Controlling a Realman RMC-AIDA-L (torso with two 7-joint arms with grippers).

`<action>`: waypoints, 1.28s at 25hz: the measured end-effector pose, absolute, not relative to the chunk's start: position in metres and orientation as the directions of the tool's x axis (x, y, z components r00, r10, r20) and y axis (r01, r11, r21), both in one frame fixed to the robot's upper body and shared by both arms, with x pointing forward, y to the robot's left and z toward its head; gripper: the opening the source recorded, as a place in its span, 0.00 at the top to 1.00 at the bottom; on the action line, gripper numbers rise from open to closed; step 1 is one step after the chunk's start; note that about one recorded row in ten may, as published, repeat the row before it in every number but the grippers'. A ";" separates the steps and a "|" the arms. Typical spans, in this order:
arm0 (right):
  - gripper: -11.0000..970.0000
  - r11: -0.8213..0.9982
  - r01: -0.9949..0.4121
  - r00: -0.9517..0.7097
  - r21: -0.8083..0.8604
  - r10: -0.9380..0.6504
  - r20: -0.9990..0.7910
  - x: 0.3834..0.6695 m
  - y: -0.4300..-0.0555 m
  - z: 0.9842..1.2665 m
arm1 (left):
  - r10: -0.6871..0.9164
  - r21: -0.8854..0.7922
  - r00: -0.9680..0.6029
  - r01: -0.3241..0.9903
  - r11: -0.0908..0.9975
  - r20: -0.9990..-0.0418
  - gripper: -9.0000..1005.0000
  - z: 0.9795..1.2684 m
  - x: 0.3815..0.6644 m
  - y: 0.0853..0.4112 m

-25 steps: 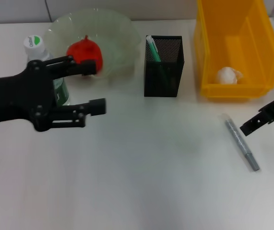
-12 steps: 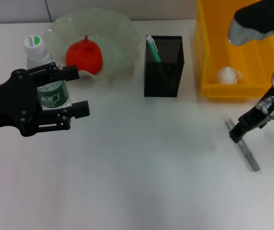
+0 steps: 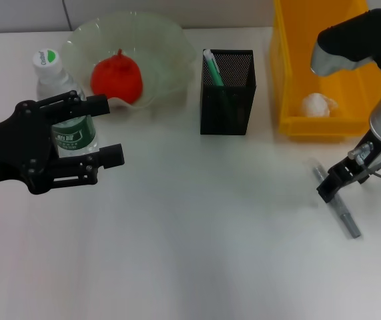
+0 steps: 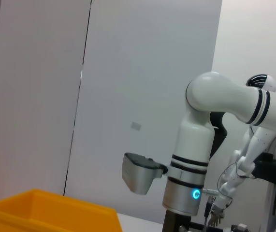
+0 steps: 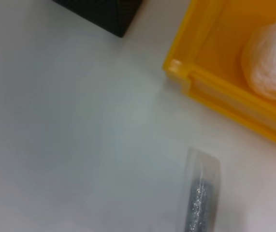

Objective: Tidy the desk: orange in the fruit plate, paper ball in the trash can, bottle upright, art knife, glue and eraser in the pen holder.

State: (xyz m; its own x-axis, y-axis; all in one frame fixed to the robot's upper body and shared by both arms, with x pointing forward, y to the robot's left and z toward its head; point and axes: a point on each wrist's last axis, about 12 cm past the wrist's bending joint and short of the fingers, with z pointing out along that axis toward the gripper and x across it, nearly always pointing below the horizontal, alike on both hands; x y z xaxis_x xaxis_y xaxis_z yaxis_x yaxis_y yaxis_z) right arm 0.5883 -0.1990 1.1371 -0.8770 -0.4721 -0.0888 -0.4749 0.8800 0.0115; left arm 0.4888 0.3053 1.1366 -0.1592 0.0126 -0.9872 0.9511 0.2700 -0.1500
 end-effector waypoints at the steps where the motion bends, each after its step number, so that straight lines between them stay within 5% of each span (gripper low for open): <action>1: 0.22 0.882 -0.472 -0.879 0.014 -0.469 -0.086 0.589 -0.200 1.133 | 0.012 -0.151 -0.160 0.951 0.270 -0.987 0.16 1.136 0.489 0.305; 12: 0.24 0.873 -0.487 -0.871 0.013 -0.484 -0.088 0.590 -0.195 1.123 | 0.009 -0.155 -0.164 0.950 0.272 -0.986 0.16 1.136 0.489 0.305; 22: 0.45 0.872 -0.489 -0.868 0.006 -0.486 -0.103 0.591 -0.195 1.122 | 0.004 -0.153 -0.161 0.947 0.284 -0.987 0.16 1.136 0.489 0.307; 26: 0.70 0.874 -0.485 -0.870 0.015 -0.481 -0.106 0.591 -0.195 1.121 | 0.002 -0.152 -0.159 0.945 0.289 -0.987 0.16 1.137 0.489 0.309; 32: 0.84 0.858 -0.513 -0.850 0.036 -0.501 -0.164 0.591 -0.190 1.137 | -0.004 -0.156 -0.162 0.943 0.293 -0.987 0.16 1.136 0.489 0.310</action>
